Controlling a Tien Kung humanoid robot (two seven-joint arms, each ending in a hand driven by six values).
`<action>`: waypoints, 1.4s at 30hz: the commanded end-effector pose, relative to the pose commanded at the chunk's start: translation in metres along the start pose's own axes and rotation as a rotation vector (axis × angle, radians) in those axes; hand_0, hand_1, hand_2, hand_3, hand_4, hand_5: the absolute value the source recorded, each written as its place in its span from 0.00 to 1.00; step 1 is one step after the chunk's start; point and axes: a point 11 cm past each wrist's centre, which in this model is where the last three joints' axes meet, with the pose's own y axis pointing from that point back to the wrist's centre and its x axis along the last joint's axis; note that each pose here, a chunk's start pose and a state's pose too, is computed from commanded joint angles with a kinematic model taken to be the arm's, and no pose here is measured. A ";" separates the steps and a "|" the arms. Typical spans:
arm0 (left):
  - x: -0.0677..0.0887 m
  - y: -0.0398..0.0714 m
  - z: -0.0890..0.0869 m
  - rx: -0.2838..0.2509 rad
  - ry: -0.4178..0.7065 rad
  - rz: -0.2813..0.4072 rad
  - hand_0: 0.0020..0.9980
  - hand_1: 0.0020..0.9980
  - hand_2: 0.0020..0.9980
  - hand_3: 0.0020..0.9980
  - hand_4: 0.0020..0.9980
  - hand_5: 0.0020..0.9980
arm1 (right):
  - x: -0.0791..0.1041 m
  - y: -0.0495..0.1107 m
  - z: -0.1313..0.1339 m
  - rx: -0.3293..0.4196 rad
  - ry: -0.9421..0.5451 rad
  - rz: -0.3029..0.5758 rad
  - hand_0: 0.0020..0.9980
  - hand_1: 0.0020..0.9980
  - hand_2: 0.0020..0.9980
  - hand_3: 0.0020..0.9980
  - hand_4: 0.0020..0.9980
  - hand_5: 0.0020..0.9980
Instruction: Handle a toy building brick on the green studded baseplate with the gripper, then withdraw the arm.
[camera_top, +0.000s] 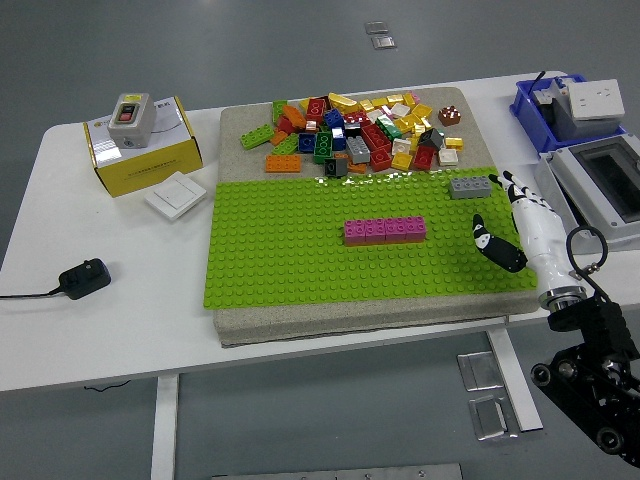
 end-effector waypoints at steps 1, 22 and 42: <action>0.001 0.000 -0.001 0.002 0.000 0.002 0.67 0.66 0.66 0.65 0.34 0.64 | 0.000 0.000 0.001 -0.002 -0.006 0.002 0.87 0.92 0.97 0.88 0.53 0.35; -0.002 0.000 -0.002 -0.002 0.027 -0.002 0.67 0.66 0.66 0.65 0.34 0.64 | 0.009 0.001 -0.002 -0.002 -0.075 0.044 0.84 0.91 0.96 0.85 0.49 0.36; -0.003 0.000 0.007 -0.017 0.046 -0.001 0.67 0.66 0.66 0.65 0.34 0.64 | 0.037 -0.053 0.026 -0.047 0.249 -0.050 0.84 0.92 0.99 0.96 0.49 0.35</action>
